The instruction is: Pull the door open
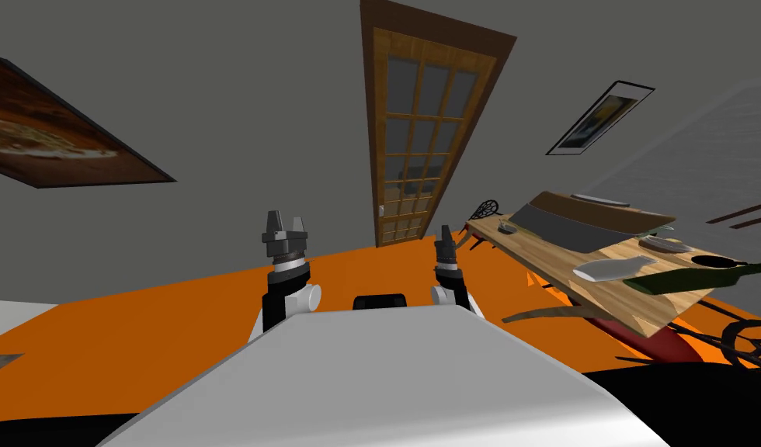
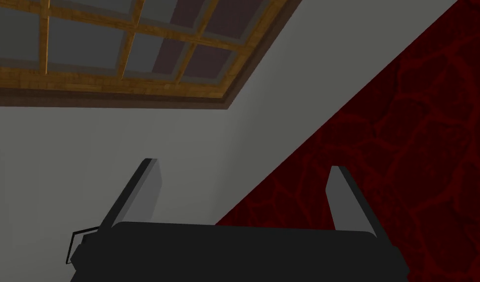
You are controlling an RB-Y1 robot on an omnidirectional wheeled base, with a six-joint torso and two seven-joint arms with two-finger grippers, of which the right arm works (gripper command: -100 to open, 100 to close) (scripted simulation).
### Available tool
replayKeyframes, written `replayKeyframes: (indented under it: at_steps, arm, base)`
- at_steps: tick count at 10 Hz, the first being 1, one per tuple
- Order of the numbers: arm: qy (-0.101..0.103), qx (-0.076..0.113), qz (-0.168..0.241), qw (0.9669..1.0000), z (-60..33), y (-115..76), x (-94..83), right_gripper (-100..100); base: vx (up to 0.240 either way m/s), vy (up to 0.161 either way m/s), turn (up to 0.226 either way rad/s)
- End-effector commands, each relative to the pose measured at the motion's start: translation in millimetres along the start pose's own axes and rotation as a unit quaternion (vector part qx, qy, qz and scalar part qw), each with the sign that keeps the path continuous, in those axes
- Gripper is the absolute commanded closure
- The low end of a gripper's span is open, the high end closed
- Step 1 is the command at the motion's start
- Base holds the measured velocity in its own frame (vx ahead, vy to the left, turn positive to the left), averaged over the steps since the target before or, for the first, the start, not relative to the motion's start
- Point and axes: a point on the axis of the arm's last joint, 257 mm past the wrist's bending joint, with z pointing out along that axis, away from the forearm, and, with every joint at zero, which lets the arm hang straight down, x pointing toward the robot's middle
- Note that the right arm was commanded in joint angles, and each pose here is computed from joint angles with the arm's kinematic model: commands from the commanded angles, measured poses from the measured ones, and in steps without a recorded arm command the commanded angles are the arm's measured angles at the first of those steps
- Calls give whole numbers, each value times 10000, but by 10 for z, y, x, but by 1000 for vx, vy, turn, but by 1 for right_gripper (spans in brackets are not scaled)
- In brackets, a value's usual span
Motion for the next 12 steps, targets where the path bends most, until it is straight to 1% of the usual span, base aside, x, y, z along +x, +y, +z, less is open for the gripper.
replayKeyframes:
  at_steps: [1,4,7,10,12]
  arm:
    - [63,71,-183,9998,-43,-95,41,-100]
    - [187,198,-506,9983,-118,-261,105,-100]
    - [320,325,-841,9954,-204,-431,168,-100]
    - [461,444,-1178,9910,-296,-598,228,-100]
    - [560,521,-1405,9871,-363,-709,266,-100]
  base:
    - [101,45,15]
    - [97,51,24]
    - [107,40,20]
    - [105,49,23]
    - [94,47,21]
